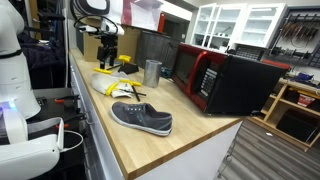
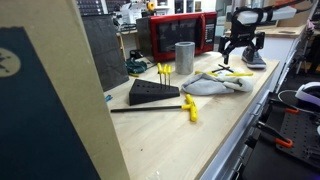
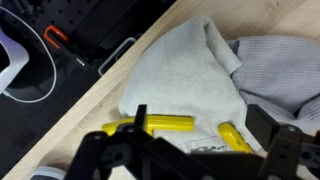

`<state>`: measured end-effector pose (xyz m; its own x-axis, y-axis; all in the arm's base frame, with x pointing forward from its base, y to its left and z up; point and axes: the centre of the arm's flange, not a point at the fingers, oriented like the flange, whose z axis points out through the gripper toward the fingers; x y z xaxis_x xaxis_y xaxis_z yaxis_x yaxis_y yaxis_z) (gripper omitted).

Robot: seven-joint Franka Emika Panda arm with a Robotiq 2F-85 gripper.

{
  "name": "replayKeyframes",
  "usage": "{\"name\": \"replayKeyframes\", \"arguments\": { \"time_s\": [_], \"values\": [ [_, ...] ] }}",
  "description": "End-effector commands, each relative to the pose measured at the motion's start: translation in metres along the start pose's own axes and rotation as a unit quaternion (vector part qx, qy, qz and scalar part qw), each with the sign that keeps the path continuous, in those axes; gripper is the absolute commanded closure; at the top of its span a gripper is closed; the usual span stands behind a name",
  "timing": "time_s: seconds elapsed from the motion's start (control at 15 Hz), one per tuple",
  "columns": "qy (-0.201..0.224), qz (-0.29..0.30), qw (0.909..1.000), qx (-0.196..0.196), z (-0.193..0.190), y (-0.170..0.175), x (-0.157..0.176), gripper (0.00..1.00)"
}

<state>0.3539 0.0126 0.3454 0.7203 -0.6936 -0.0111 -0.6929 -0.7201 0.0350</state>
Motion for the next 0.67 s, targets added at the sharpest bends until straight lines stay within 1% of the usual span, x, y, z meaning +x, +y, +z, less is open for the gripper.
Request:
{"name": "replayKeyframes", "arguments": {
  "time_s": [0.0, 0.27, 0.6],
  "values": [
    [0.006, 0.039, 0.9992, 0.007, 0.013, 0.013, 0.016, 0.0],
    [-0.003, 0.066, 0.9978, 0.002, 0.028, 0.031, 0.035, 0.0],
    [-0.013, 0.089, 0.9958, -0.012, 0.049, 0.047, 0.051, 0.0]
  ]
}}
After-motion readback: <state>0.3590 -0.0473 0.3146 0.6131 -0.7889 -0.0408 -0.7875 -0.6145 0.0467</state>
